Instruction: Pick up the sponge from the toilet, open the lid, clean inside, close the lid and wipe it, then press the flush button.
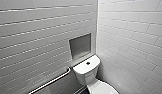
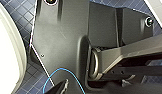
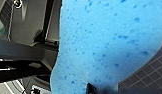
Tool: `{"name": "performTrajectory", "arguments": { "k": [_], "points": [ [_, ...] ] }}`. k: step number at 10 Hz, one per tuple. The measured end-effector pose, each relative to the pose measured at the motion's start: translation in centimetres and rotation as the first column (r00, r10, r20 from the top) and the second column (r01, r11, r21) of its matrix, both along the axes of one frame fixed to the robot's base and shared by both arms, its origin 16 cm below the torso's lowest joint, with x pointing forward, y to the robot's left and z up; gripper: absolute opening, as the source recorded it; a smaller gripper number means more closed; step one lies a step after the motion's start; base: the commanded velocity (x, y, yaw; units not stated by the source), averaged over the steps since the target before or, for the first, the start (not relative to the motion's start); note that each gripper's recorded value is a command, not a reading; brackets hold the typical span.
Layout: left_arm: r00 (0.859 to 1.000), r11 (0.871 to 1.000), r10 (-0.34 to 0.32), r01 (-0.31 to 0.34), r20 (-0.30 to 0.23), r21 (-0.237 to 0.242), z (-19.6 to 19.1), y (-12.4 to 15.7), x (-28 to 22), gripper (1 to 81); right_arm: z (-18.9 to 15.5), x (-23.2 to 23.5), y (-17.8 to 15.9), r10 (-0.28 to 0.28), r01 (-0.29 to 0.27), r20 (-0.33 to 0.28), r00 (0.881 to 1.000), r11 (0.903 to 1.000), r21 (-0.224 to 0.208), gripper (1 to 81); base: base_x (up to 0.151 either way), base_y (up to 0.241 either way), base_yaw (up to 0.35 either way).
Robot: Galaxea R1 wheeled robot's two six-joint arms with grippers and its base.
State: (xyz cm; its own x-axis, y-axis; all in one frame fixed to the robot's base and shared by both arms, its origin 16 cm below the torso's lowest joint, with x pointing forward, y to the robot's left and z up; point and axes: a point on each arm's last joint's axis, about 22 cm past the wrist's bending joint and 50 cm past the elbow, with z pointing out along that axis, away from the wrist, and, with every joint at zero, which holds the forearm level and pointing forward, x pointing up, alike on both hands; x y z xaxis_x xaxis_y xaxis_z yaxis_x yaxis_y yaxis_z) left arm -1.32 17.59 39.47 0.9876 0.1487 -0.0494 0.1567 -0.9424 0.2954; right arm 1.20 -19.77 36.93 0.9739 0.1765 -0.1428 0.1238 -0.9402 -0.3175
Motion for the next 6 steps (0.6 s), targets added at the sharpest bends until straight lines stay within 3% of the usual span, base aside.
{"name": "performTrajectory", "arguments": {
  "k": [6],
  "points": [
    [1.0,1.0,0.0,0.0,-0.001,0.0,0.0,0.03,-0.03,81.1,0.06,-0.22,0.6,0.0,0.0,-0.002,1.0,1.0,0.007,1.0,0.0,0.0,0.0]
  ]
}}
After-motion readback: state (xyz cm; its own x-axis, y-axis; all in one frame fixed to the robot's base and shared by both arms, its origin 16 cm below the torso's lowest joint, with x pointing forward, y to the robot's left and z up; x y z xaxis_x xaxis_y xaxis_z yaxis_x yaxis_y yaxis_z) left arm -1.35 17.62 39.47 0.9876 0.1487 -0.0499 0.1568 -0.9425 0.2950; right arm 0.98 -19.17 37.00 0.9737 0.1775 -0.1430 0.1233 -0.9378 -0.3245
